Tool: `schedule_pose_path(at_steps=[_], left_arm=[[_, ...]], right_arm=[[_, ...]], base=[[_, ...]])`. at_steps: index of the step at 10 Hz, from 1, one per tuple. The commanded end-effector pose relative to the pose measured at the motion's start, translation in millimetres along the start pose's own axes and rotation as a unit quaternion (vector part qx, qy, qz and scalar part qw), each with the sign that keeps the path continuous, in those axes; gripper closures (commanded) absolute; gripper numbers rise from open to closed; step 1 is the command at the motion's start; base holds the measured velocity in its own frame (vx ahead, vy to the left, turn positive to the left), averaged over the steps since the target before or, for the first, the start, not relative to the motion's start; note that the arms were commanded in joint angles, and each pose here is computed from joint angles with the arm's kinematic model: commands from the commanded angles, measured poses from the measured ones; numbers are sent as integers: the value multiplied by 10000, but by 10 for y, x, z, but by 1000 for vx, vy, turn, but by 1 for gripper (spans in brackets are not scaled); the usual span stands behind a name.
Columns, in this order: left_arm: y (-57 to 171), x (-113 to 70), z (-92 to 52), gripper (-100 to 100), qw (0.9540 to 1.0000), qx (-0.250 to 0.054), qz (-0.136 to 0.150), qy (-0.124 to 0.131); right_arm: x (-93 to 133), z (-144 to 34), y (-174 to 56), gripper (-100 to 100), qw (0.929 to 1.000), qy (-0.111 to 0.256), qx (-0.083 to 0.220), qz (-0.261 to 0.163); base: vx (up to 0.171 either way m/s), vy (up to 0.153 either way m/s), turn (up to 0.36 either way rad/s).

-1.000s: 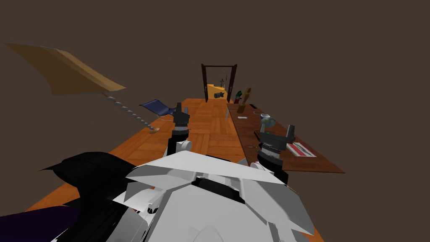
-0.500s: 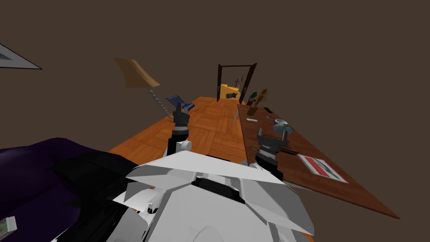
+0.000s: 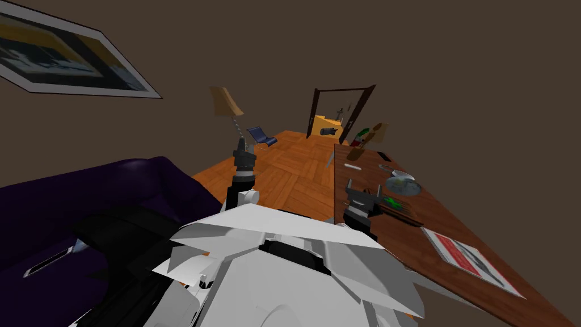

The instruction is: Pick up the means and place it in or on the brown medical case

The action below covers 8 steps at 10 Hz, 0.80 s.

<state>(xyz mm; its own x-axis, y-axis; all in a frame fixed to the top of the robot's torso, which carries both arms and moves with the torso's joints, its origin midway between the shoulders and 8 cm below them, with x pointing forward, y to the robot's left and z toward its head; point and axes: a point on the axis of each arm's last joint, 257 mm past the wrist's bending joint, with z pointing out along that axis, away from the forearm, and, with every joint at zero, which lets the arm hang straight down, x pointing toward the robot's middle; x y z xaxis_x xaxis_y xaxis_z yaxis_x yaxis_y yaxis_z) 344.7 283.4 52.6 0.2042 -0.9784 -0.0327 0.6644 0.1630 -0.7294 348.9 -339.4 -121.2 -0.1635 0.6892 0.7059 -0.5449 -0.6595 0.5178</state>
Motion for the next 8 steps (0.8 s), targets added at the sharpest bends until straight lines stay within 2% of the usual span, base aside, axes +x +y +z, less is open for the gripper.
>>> schedule_pose_path(at_steps=[1, 2, 3, 4, 5, 6, 8], left_arm=[[0, 0, 0, 0, 10000, 0, 0, 0], [0, 0, 0, 0, 10000, 1, 0, 0], [0, 0, 0, 0, 10000, 0, 1, 0], [0, 0, 0, 0, 10000, 0, 0, 0], [0, -1, 0, 0, 10000, 0, 1, 0], [0, 0, 0, 0, 10000, 0, 1, 0], [0, 0, 0, 0, 10000, 0, 1, 0]], right_arm=[[-225, -81, -20, -100, 9993, -256, -24, 276], [-296, -102, -26, -100, 9988, -356, -26, 324], [-489, -186, -49, -100, 9971, -566, -43, 500], [-539, -198, -39, -100, 9962, -651, -74, 569], [-733, -290, -48, -100, 9934, -866, -121, 740], [-786, -307, -40, -100, 9921, -953, -152, 801], [-1033, -430, -29, -100, 9865, -1258, -260, 1016]], base=[[-140, -93, 439], [-116, -91, 279], [-132, -77, 425], [-125, -73, 262], [-154, -113, 338], [-144, -105, 317], [-143, -91, 348]])
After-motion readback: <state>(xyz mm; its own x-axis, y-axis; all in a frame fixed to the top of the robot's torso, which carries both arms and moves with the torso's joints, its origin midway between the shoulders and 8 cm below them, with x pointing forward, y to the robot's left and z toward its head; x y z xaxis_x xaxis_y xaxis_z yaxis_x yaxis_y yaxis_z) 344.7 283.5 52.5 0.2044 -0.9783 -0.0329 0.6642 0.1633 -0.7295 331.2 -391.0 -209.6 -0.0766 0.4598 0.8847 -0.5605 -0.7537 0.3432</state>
